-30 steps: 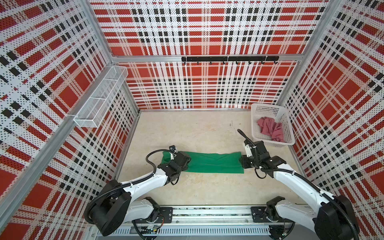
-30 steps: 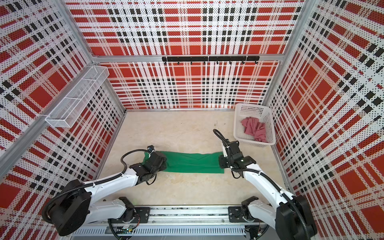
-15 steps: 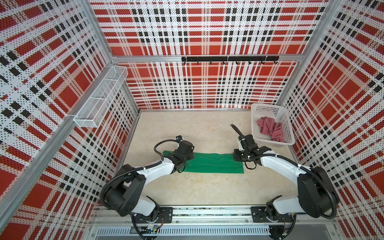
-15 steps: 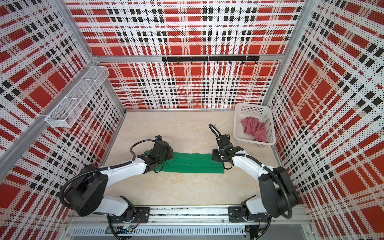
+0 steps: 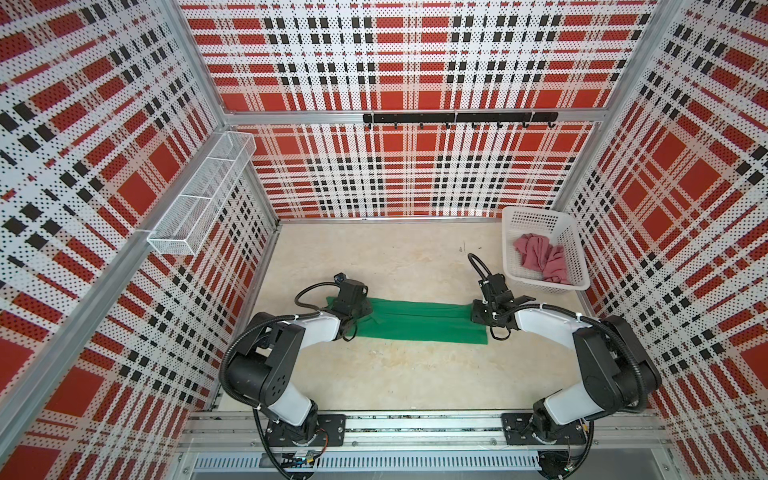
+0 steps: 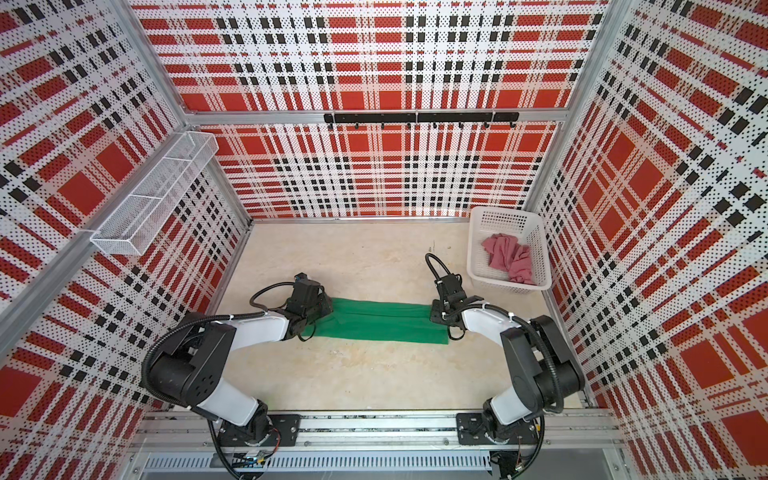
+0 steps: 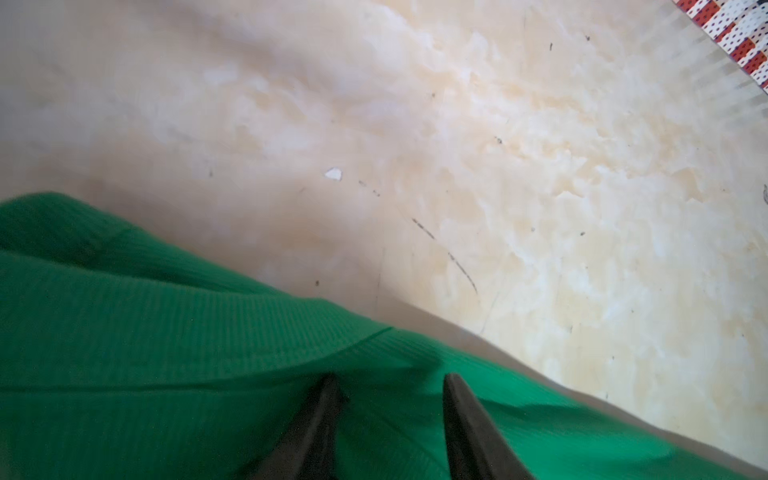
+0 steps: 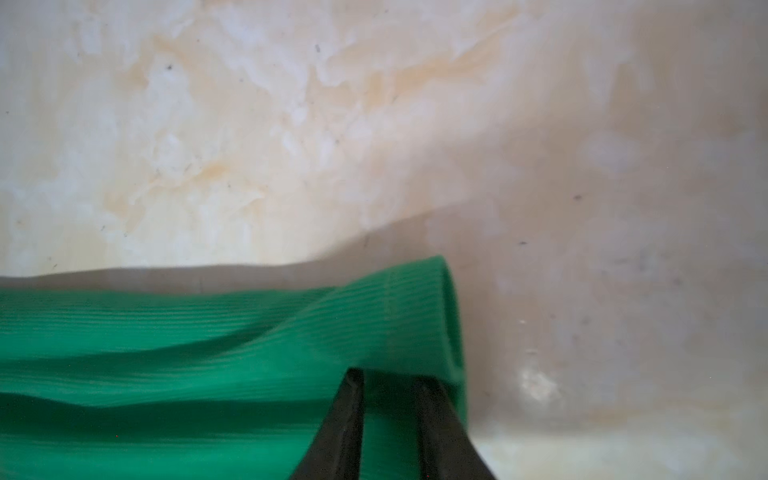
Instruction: Fold and stack the tank tops
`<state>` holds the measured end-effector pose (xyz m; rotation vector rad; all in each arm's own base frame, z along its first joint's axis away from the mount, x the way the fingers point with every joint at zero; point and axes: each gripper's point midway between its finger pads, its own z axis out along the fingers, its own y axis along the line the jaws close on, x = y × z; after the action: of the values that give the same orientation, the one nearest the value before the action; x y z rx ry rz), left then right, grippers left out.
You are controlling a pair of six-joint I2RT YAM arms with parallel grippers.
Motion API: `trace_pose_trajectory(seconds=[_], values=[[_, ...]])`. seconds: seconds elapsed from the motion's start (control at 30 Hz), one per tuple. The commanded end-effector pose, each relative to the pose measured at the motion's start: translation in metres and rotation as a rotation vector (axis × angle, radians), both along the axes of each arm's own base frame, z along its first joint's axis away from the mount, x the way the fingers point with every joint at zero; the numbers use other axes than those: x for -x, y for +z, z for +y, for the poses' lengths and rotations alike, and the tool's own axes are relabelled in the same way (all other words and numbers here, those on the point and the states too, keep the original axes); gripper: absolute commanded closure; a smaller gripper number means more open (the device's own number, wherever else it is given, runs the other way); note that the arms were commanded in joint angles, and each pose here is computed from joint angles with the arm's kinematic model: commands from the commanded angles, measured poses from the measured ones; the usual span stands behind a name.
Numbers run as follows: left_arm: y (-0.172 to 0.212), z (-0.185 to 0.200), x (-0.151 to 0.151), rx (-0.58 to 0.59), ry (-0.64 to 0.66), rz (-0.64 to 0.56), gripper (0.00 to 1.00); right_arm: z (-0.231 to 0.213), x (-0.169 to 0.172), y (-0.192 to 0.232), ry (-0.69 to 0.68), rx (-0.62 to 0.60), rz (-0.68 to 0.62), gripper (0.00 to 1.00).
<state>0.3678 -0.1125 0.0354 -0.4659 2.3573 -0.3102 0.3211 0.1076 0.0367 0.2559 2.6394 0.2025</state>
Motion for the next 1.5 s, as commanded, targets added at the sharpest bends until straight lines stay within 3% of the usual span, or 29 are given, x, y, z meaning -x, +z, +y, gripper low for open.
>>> trace_pose_trajectory(seconds=[0.0, 0.13, 0.33, 0.67, 0.97, 1.2, 1.33, 1.47], values=[[0.014, 0.003, -0.006, -0.064, -0.040, 0.015, 0.53, -0.008, 0.000, 0.030, 0.014, 0.035, -0.048, 0.70], [0.039, 0.004, -0.006, -0.081, -0.049, -0.008, 0.51, 0.023, -0.008, 0.054, 0.162, 0.014, -0.105, 0.67], [0.023, 0.031, -0.003, -0.068, 0.019, 0.009, 0.51, 0.056, -0.010, 0.026, 0.294, -0.094, -0.054, 0.74], [-0.023, 0.025, -0.028, -0.025, 0.006, 0.067, 0.53, 0.044, 0.020, -0.025, 0.248, -0.057, 0.127, 0.80], [-0.051, -0.008, -0.078, 0.001, -0.107, 0.113, 0.52, 0.061, 0.098, -0.049, 0.229, -0.069, 0.285, 0.79], [-0.074, -0.074, -0.125, 0.037, -0.300, 0.157, 0.48, 0.121, 0.180, -0.048, 0.323, -0.220, 0.365, 0.77], [-0.075, -0.114, -0.146, 0.055, -0.394, 0.137, 0.47, 0.152, 0.192, -0.014, 0.404, -0.307, 0.288, 0.68], [-0.075, -0.152, -0.137, -0.012, -0.572, 0.135, 0.42, 0.144, 0.154, 0.035, 0.386, -0.253, 0.058, 0.51]])
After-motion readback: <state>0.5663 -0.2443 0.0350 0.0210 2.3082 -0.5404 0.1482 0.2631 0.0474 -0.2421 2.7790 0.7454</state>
